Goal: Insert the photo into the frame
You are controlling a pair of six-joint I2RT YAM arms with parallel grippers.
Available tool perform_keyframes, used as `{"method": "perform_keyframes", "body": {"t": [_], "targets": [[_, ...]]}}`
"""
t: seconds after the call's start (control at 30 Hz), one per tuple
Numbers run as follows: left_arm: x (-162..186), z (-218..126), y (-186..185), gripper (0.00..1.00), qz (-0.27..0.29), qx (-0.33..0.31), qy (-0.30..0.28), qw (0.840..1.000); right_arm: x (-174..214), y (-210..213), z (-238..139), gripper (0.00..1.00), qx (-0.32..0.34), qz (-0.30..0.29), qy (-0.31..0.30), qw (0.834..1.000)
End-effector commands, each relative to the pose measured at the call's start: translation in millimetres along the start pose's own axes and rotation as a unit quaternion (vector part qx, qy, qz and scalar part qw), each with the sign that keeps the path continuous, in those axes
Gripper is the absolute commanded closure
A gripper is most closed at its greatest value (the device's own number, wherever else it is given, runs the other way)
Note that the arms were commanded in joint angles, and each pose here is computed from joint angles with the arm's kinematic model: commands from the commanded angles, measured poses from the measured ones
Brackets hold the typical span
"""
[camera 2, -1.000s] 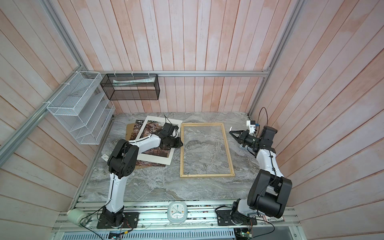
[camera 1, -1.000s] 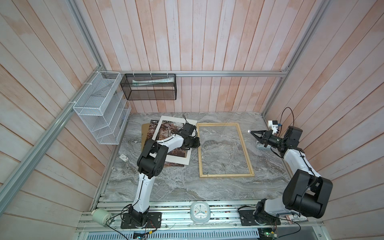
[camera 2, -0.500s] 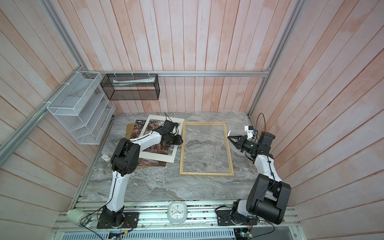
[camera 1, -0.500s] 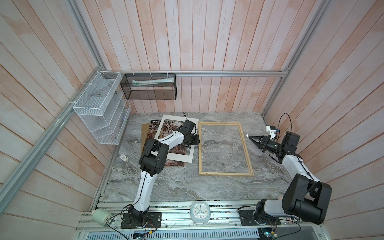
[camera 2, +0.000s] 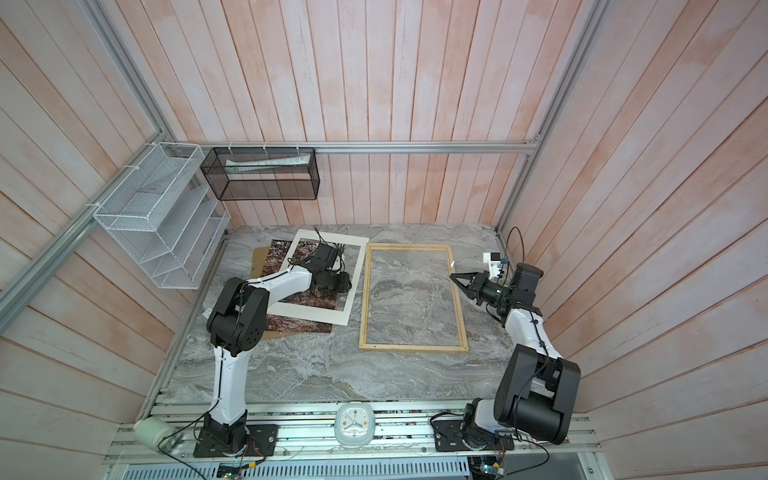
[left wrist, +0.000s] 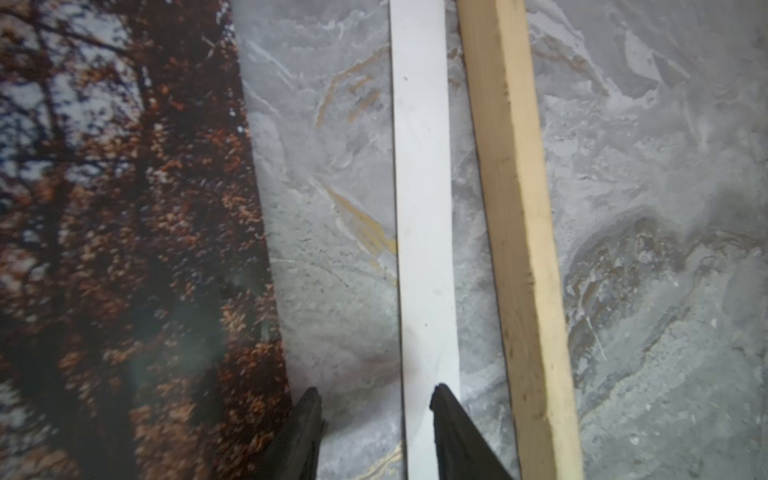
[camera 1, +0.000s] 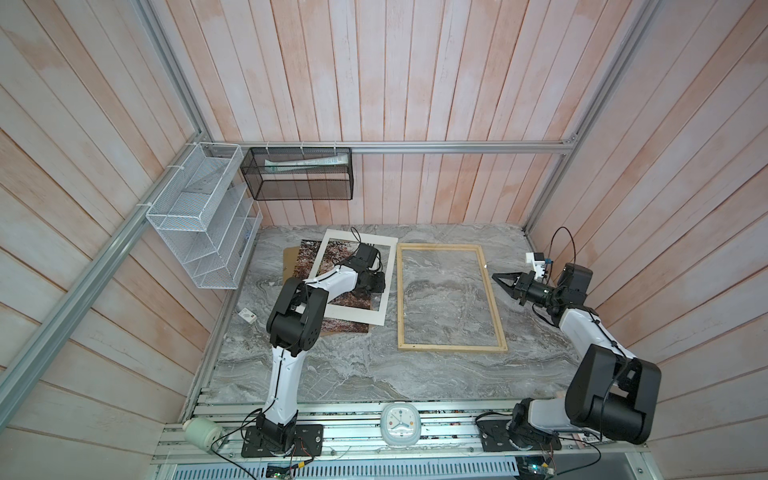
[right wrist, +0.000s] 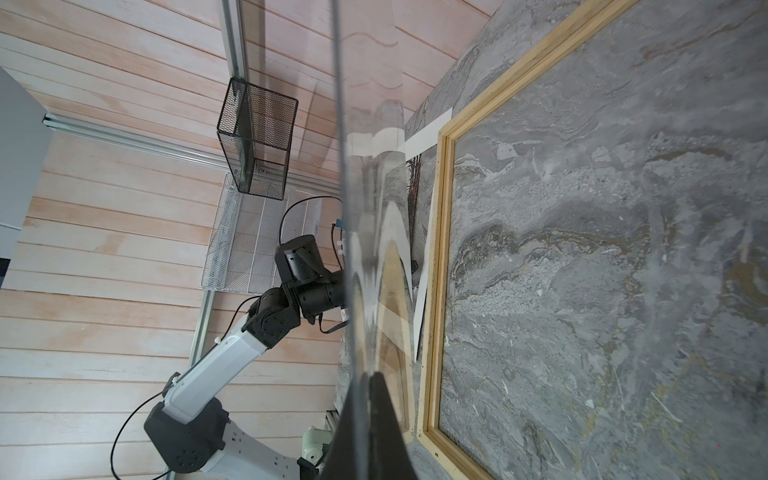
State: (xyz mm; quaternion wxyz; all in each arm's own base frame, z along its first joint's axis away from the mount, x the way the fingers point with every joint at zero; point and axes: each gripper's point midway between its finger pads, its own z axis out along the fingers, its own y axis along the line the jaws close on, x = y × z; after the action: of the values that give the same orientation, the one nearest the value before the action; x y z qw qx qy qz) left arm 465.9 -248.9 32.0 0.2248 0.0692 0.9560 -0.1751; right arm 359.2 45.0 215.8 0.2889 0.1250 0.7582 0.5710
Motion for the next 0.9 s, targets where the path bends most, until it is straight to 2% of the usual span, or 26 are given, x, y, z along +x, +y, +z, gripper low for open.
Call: {"method": "perform_keyframes", "body": {"t": [0.0,0.2,0.37,0.6,0.7,0.87], "targets": [[5.0,-7.8,20.2,0.54,-0.026,-0.030,-0.005,0.999,-1.8,2.7,3.5,1.00,-0.007,-0.025,0.004,1.000],[12.2,-13.9,36.7,0.54,-0.051,-0.053,-0.008,0.997,-2.6,-1.3,6.1,1.00,-0.002,-0.025,0.009,1.000],[9.5,-21.8,35.6,0.54,-0.060,-0.049,-0.020,0.997,-4.5,0.8,6.7,1.00,-0.003,-0.030,0.009,0.999],[-12.7,-43.7,-4.0,0.52,-0.029,0.020,-0.066,0.997,-8.1,4.0,5.7,1.00,-0.003,-0.037,0.005,0.999],[-15.7,-44.4,-27.2,0.51,-0.009,0.048,-0.064,0.997,-10.5,7.0,5.2,1.00,-0.004,-0.041,0.003,0.999],[-11.8,-27.9,-52.8,0.50,0.018,0.053,-0.041,0.998,-12.3,10.7,1.1,1.00,-0.003,-0.044,-0.002,0.999]]}}
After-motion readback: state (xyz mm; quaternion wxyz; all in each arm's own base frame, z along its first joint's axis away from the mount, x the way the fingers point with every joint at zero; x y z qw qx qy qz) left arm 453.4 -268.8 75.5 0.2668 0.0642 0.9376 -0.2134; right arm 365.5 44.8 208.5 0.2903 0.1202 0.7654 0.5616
